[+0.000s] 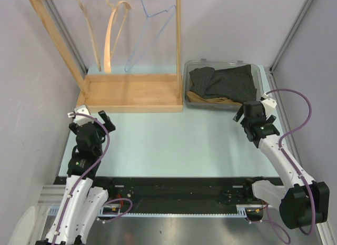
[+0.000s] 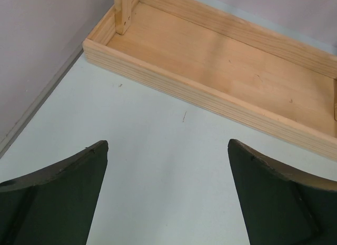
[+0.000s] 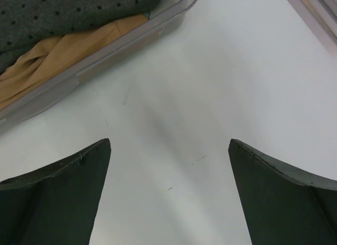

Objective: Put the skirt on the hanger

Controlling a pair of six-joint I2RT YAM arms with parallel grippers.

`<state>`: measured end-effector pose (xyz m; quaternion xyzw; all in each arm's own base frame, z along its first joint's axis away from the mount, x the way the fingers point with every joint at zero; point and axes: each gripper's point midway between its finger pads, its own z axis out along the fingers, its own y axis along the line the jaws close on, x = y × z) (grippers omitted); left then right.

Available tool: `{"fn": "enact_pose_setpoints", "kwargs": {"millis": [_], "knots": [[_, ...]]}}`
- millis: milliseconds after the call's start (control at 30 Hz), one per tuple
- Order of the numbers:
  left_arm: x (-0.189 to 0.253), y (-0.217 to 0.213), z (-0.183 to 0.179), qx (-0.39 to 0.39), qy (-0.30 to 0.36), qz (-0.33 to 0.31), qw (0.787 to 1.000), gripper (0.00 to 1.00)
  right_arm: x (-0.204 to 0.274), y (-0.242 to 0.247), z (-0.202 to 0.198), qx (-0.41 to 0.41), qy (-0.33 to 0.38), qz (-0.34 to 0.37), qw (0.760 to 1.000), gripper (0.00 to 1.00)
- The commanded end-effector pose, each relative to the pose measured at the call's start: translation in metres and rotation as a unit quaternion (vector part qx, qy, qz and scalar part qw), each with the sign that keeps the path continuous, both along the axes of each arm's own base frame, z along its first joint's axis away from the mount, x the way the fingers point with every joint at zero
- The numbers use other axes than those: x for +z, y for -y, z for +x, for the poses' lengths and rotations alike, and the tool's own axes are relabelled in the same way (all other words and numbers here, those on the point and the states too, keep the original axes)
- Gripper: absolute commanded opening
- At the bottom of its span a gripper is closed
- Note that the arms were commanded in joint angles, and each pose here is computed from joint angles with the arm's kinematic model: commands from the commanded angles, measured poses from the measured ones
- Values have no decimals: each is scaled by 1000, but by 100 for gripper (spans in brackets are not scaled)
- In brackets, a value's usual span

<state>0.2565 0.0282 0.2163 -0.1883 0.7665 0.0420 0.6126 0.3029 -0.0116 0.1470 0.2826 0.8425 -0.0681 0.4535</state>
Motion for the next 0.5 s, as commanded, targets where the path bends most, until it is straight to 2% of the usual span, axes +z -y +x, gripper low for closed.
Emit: {"fn": "enact_pose_setpoints", "kwargs": {"millis": [0, 233, 367, 467], "knots": [[13, -2, 1, 9, 19, -5, 1000, 100, 23, 1, 7, -6, 26, 10, 1000, 100], [20, -3, -4, 8, 23, -1, 1000, 100, 48, 2, 23, 9, 28, 23, 999, 100], [19, -6, -8, 14, 22, 6, 1000, 100, 98, 7, 49, 18, 62, 10, 998, 100], [21, 1, -7, -7, 29, 1, 1000, 100, 114, 6, 71, 47, 78, 28, 995, 100]]}}
